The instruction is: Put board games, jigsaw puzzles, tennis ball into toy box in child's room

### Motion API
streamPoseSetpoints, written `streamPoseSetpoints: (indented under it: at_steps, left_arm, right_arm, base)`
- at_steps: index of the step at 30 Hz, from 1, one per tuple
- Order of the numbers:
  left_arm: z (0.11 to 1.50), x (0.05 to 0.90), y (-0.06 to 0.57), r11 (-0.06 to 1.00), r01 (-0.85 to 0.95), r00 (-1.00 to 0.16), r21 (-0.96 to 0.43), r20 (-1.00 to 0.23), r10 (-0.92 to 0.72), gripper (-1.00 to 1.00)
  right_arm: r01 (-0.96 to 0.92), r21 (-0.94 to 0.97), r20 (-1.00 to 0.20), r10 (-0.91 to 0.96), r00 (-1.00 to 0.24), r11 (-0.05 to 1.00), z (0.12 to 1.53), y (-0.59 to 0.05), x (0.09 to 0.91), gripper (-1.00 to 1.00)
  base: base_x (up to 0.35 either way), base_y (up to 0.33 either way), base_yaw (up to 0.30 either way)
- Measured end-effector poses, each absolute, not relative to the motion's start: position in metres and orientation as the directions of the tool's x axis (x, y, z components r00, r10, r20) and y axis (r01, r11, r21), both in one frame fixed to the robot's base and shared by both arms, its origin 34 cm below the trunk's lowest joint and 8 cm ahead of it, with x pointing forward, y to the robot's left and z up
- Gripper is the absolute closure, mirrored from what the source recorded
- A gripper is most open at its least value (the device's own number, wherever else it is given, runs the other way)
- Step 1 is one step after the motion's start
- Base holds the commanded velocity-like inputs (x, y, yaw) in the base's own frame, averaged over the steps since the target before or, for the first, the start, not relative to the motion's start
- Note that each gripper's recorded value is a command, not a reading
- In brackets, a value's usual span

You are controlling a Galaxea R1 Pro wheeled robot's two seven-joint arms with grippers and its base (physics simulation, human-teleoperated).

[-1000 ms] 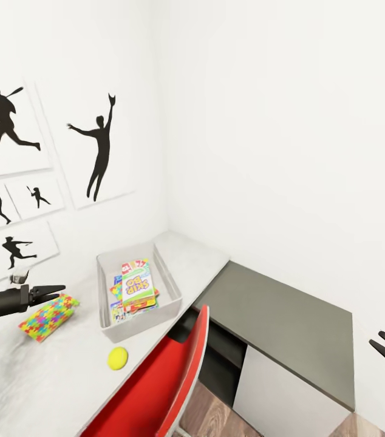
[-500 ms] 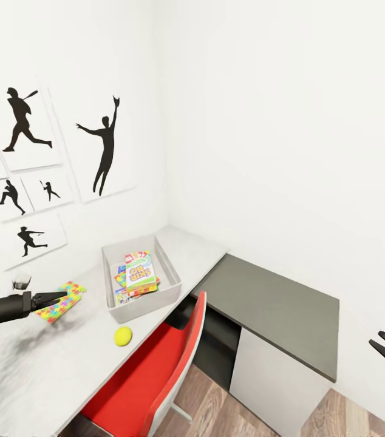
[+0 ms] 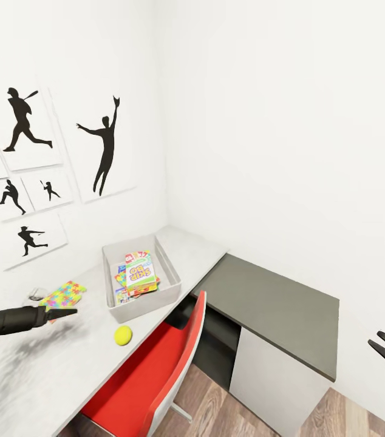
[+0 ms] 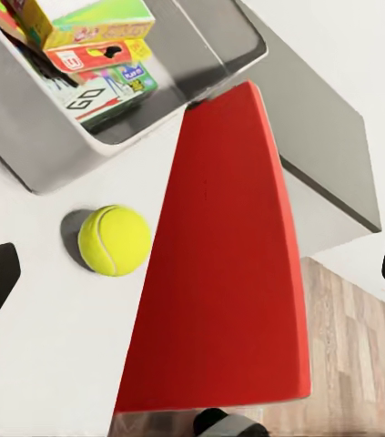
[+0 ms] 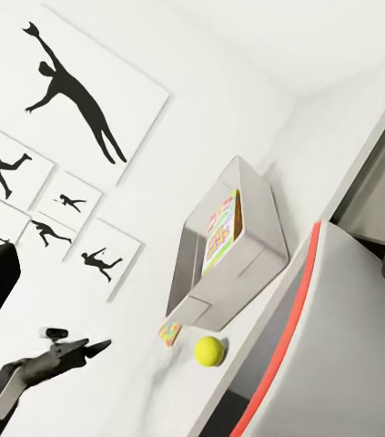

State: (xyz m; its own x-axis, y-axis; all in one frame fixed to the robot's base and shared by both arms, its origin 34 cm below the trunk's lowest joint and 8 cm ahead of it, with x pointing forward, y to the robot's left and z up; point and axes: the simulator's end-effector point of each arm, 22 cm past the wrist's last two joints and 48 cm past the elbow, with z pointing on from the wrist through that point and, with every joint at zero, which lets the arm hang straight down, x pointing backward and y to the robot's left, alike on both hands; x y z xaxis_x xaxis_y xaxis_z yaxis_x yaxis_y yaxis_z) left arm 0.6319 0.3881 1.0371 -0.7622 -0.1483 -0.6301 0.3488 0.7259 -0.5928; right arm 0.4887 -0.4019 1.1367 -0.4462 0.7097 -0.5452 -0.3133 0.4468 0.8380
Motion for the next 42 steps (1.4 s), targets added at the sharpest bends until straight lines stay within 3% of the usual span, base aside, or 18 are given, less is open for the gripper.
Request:
streamPoseSetpoints:
  at_steps: [11, 27, 42]
  left_arm:
    - [0.998, 0.638, 0.367, 0.792, 0.327, -0.789, -0.516, -0.610, -0.072, -1.00]
    - [1.012, 0.647, 0.329, 0.790, 0.403, -0.747, -0.462, -0.665, -0.007, -1.00]
    - [0.984, 0.645, 0.300, 0.828, 0.425, -0.768, -0.366, -0.629, 0.116, -1.00]
  right_arm:
    - [-0.313, 0.838, -0.546, 0.710, -0.446, 0.448, 1.137, -0.402, 0.489, -1.00]
    - [-0.313, 0.838, -0.545, 0.710, -0.446, 0.447, 1.137, -0.402, 0.489, -1.00]
    - [-0.314, 0.838, -0.546, 0.710, -0.445, 0.447, 1.137, -0.402, 0.489, -1.00]
  base:
    - [0.000, 0.000, 0.000]
    - [0.000, 0.000, 0.000]
    - [0.000, 0.000, 0.000]
